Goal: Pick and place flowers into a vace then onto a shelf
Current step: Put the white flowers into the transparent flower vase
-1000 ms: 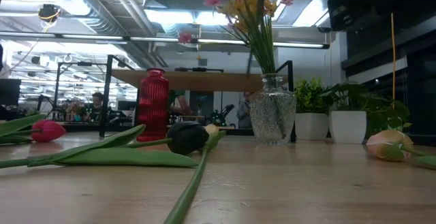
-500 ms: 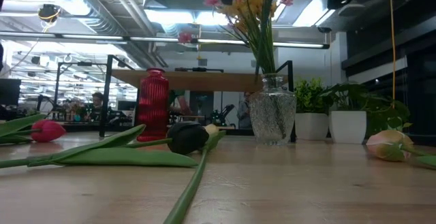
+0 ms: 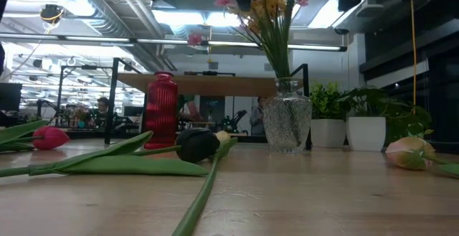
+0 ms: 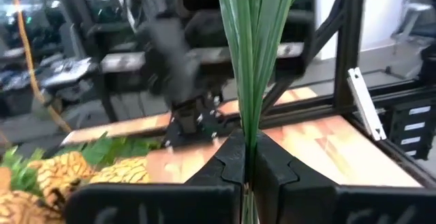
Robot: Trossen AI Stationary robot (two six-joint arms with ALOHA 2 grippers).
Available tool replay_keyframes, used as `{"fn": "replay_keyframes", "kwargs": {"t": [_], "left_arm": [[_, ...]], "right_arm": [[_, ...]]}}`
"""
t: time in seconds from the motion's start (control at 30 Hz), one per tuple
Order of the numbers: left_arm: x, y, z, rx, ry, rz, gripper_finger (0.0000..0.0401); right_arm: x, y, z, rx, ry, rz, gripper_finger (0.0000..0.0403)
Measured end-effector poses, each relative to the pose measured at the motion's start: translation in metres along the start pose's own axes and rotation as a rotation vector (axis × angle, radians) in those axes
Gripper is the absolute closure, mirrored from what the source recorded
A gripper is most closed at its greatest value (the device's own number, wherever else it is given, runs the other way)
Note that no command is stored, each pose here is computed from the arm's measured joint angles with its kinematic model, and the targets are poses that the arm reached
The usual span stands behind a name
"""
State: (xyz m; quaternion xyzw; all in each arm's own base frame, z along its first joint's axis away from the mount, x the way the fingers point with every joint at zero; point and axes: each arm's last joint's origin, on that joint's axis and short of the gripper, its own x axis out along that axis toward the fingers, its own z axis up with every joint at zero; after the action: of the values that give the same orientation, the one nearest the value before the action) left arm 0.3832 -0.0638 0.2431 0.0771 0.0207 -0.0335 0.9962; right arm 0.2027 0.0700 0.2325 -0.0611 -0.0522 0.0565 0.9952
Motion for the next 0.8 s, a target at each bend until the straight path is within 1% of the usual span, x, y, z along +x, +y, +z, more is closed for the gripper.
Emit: {"fn": "replay_keyframes", "kwargs": {"t": [0.17,0.23,0.33,0.57,0.8], "left_arm": [[0.005,0.004,-0.009,0.005,0.001,-0.007,0.0396],[0.005,0.006,-0.009,0.004,0.000,0.002,0.0396],[0.006,0.008,-0.010,0.004,0.001,0.008,0.0396],[0.006,0.008,-0.009,0.038,-0.004,0.005,0.0396],[0.005,0.006,-0.009,0.040,-0.002,-0.001,0.0396]], "right_arm": [[0.010,-0.005,-0.007,0.003,0.030,-0.031,0.0222],[0.015,-0.005,-0.005,0.003,0.028,-0.024,0.0222],[0.023,-0.001,-0.008,0.004,0.043,0.023,0.0222],[0.036,-0.001,-0.004,-0.064,0.045,0.015,0.0223],[0.034,-0.002,0.000,-0.044,0.034,0.011,0.0249]]}}
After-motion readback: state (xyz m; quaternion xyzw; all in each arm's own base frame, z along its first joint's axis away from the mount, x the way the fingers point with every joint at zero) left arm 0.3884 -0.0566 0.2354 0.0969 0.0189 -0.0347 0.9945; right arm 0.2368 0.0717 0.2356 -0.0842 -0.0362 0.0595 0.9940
